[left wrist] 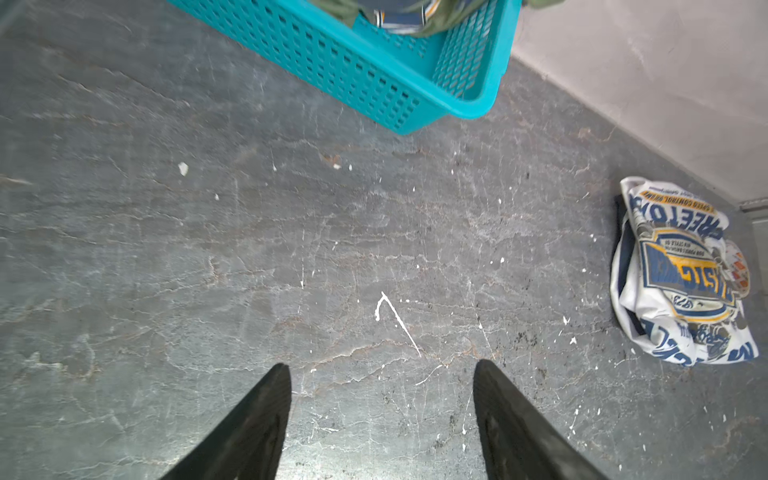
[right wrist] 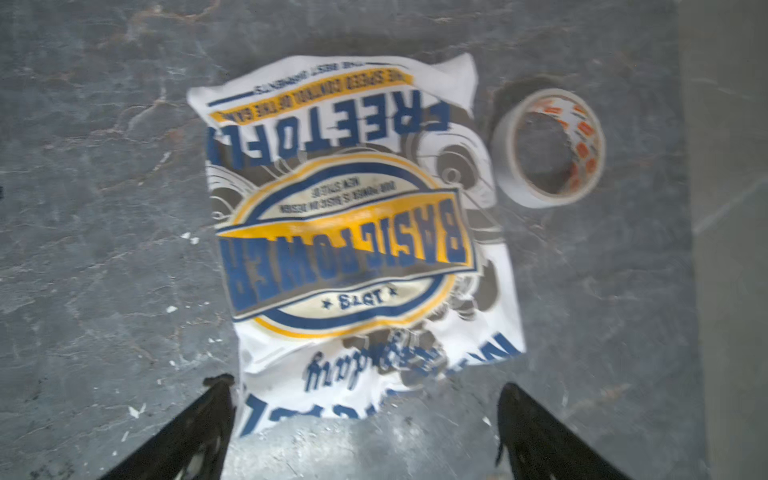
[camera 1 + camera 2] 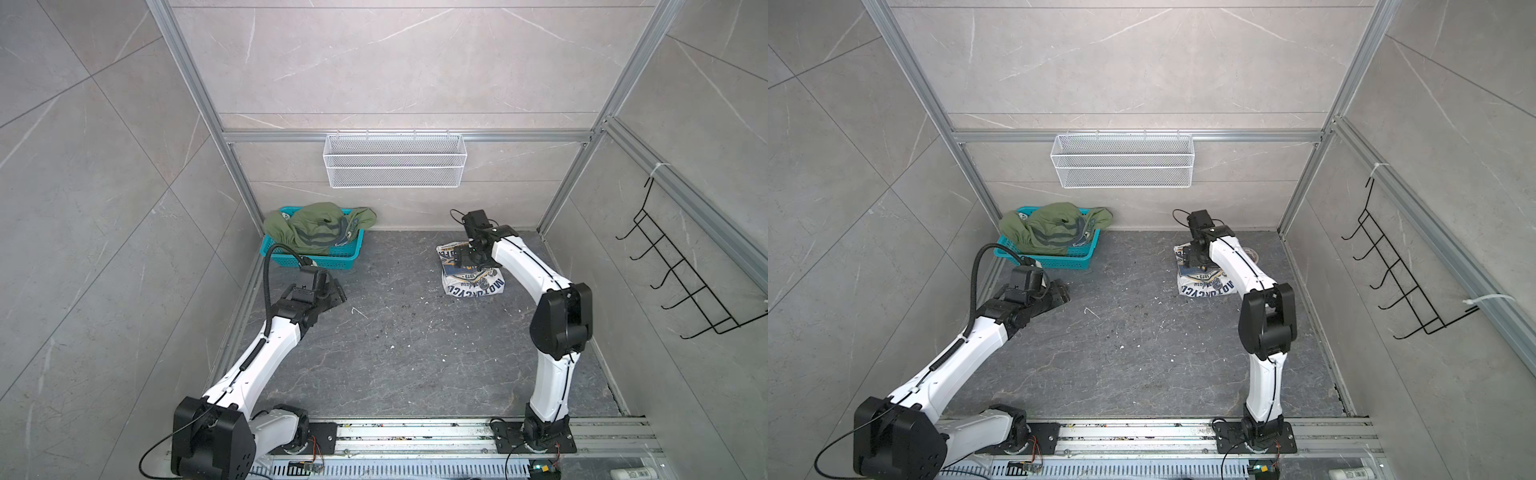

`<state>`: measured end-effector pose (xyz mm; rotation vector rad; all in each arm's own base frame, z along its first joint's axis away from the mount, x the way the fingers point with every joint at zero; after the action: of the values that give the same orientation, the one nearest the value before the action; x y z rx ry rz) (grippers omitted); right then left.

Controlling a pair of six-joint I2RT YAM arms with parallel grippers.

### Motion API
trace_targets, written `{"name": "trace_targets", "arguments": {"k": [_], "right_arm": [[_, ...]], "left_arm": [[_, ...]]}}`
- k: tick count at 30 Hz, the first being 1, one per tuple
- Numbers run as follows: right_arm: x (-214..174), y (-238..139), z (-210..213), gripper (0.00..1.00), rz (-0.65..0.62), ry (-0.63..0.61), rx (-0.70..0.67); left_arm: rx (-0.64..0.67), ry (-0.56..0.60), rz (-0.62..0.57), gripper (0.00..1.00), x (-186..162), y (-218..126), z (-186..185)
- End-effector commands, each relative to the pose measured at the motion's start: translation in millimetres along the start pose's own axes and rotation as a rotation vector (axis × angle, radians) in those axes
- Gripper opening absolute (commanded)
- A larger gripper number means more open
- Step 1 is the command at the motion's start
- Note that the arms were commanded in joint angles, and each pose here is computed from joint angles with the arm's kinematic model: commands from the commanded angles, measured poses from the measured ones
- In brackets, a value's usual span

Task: Fold and stack the tank tops
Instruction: 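Reach into the teal basket and grasp the green tank top with the left gripper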

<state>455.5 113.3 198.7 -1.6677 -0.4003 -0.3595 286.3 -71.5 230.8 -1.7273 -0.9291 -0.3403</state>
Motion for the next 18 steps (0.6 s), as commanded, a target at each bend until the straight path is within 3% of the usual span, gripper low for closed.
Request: {"name": "trace_targets", "arguments": {"k": [1, 9, 18], "right_arm": [[-4, 36, 19, 0.99, 0.092, 0.019, 0.043], [-10, 102, 0, 0.99, 0.229, 0.037, -0.014], [-10, 97, -31, 0.99, 0.216, 0.087, -0.015]], "left_arm": [[0.018, 0.023, -0.089, 0.73, 9, -19, 6], [0.027, 0.048, -0.142, 0.80, 10, -41, 12], [0.052, 0.077, -0.176, 0.82, 40, -30, -3]]}}
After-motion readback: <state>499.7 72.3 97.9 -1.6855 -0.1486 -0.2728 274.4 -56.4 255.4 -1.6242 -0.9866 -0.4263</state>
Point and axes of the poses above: each gripper's point midway between its finger pads, its own y axis out along the fingers, its own z axis along the line the jaws close on, x = y × z, the point moved 7 cm from there along -y, back along the fingers, and after that the axes turned 2 degrees about -y, right-handed, at the moved point
